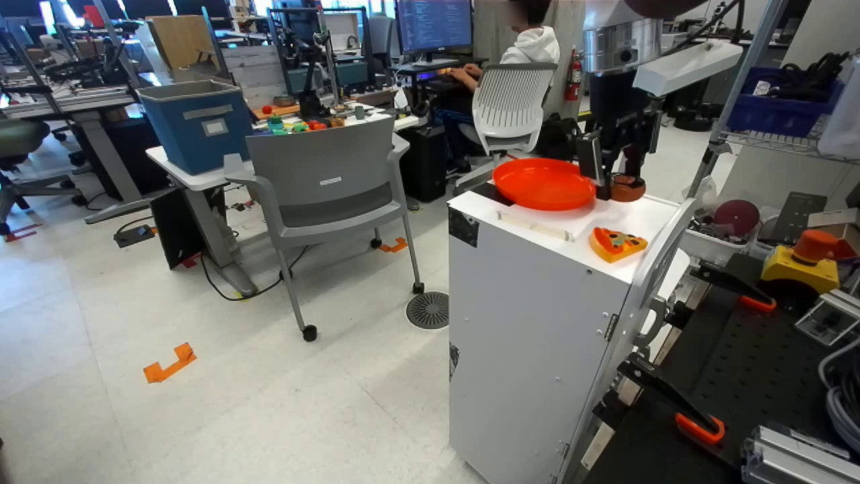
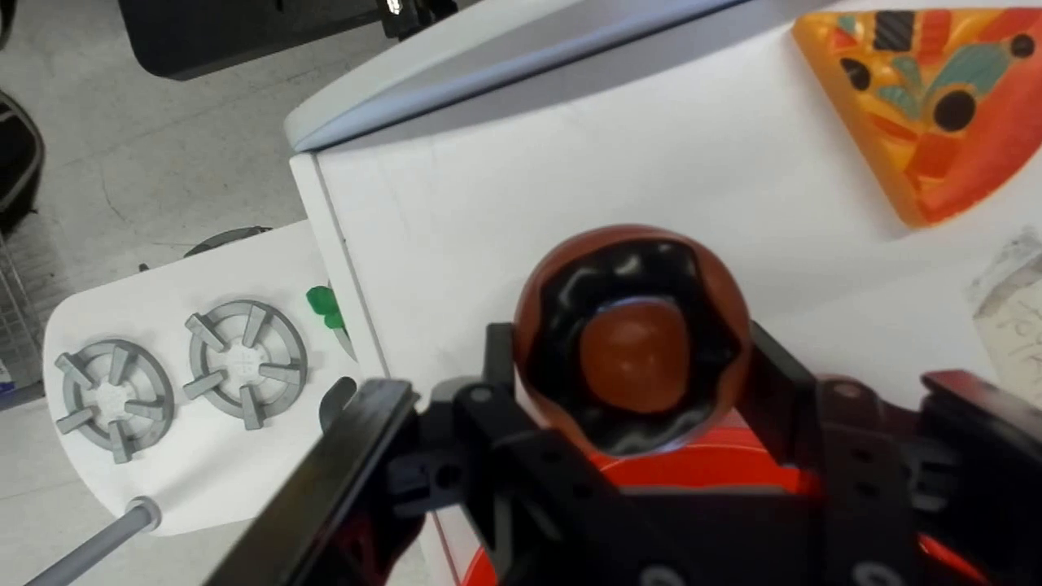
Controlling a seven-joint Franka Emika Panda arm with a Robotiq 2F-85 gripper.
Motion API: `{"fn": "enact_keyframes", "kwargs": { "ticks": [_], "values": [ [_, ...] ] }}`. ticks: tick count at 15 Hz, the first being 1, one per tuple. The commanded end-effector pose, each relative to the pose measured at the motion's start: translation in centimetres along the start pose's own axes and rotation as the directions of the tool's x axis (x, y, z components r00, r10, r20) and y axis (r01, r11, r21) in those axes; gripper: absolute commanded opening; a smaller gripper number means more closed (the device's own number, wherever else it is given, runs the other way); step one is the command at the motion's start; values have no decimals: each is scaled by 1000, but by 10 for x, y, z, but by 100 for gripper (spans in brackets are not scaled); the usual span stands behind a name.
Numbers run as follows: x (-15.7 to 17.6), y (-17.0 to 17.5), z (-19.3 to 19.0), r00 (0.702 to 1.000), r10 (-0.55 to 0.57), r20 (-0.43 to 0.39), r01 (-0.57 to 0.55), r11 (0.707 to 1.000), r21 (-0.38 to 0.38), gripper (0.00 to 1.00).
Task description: Remove the donut from the plate
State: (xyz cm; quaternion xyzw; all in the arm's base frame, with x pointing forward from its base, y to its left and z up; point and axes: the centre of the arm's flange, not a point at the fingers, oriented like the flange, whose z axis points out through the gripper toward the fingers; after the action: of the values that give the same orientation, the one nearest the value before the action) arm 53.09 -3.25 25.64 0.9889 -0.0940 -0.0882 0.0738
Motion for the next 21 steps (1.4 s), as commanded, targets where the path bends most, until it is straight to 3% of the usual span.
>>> {"fn": "enact_keyframes", "kwargs": {
  "ticks": [1,3,4,5,7,16,21],
  "values": [
    [10,0,5,1000,8,13,-7,999,-41,40],
    [12,0,8,1000,10,15,-10,999,-42,40],
    [12,-1,9,1000,11,15,-10,999,-43,58],
    [12,-1,10,1000,11,14,-11,999,-45,90],
    [13,0,10,1000,13,9,-12,999,-47,98],
    [14,0,7,1000,18,6,-18,999,-39,100],
    [1,2,-12,999,39,-35,-40,999,-7,100]
  ]
}}
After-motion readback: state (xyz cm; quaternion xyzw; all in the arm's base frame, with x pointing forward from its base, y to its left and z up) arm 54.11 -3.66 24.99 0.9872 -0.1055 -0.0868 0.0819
